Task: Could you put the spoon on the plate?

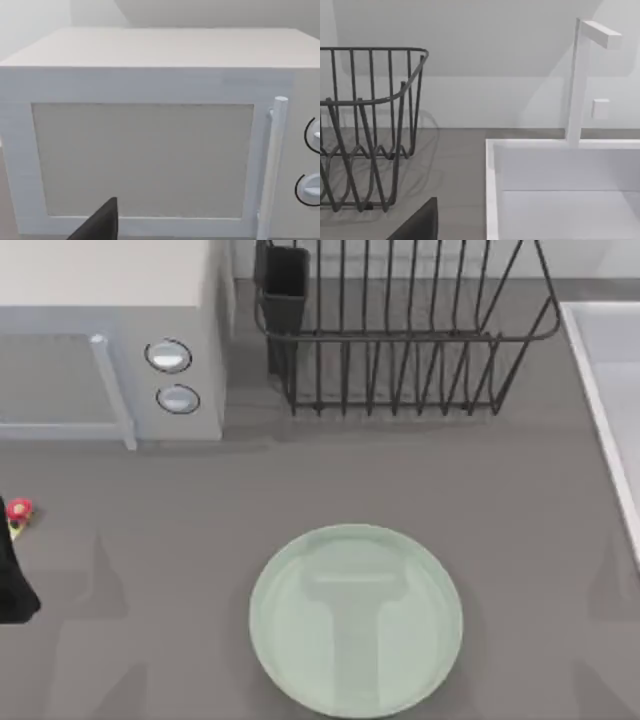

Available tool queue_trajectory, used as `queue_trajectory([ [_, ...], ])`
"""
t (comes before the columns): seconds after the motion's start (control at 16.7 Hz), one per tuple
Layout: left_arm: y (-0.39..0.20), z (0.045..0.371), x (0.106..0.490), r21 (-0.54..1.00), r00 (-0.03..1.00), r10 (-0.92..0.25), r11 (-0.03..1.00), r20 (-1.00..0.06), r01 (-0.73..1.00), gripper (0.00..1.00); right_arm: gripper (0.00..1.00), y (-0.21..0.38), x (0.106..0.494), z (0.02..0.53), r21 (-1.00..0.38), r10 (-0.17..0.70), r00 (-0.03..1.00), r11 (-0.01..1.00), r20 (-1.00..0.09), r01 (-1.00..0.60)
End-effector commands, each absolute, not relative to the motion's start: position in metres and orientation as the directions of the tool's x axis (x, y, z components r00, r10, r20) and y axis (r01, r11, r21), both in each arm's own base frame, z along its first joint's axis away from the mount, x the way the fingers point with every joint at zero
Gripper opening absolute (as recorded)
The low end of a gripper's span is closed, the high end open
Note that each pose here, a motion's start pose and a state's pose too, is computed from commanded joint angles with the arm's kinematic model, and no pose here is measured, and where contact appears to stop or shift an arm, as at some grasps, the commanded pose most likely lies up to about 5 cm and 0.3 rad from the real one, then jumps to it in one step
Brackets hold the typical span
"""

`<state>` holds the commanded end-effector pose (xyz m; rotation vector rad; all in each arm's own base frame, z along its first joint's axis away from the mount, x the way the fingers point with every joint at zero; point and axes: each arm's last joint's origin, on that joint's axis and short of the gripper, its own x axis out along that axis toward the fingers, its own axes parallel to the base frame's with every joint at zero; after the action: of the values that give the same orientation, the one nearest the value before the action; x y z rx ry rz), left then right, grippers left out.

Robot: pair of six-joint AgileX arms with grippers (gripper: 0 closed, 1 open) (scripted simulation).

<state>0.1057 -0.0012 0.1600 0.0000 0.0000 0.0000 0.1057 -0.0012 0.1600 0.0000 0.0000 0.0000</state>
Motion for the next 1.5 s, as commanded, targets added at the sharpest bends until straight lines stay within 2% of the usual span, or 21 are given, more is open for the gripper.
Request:
queue_trajectory([
  [0.18, -0.001, 0.162, 0.106, 0.004, 1.000, 0.002, 1.000, -0.008, -0.001, 1.00, 1.00, -0.001, 0.106, 0.160, 0.000, 0.000, 1.000, 1.000, 0.000, 0.000],
  [0.36, 0.000, 0.177, 0.107, 0.035, 0.996, 0.011, 0.999, -0.086, -0.008, 1.00, 1.00, -0.001, 0.106, 0.160, 0.000, 0.000, 1.000, 1.000, 0.000, 0.000],
  [0.48, 0.001, 0.192, 0.112, 0.069, 0.983, 0.020, 0.998, -0.184, -0.008, 1.00, 1.00, -0.001, 0.106, 0.160, 0.000, 0.000, 1.000, 1.000, 0.000, 0.000],
  [0.66, 0.005, 0.215, 0.132, 0.122, 0.917, 0.034, 0.992, -0.398, 0.016, 1.00, 1.00, -0.001, 0.106, 0.160, 0.000, 0.000, 1.000, 1.000, 0.000, 0.000],
  [0.84, 0.010, 0.227, 0.167, 0.155, 0.763, 0.044, 0.985, -0.645, 0.074, 1.00, 1.00, -0.001, 0.106, 0.160, 0.000, 0.000, 1.000, 1.000, 0.000, 0.000],
  [1.02, 0.019, 0.228, 0.209, 0.150, 0.555, 0.044, 0.978, -0.830, 0.147, 1.00, 1.00, -0.001, 0.106, 0.160, 0.000, 0.000, 1.000, 1.000, 0.000, 0.000],
  [1.26, 0.032, 0.219, 0.261, 0.100, 0.287, 0.030, 0.967, -0.958, 0.233, 1.00, 1.00, -0.001, 0.106, 0.160, 0.000, 0.000, 1.000, 1.000, 0.000, 0.000],
  [1.5, 0.045, 0.200, 0.301, 0.032, 0.081, 0.009, 0.958, -0.997, 0.285, 1.00, 1.00, -0.001, 0.106, 0.160, 0.000, 0.000, 1.000, 1.000, 0.000, 0.000],
])
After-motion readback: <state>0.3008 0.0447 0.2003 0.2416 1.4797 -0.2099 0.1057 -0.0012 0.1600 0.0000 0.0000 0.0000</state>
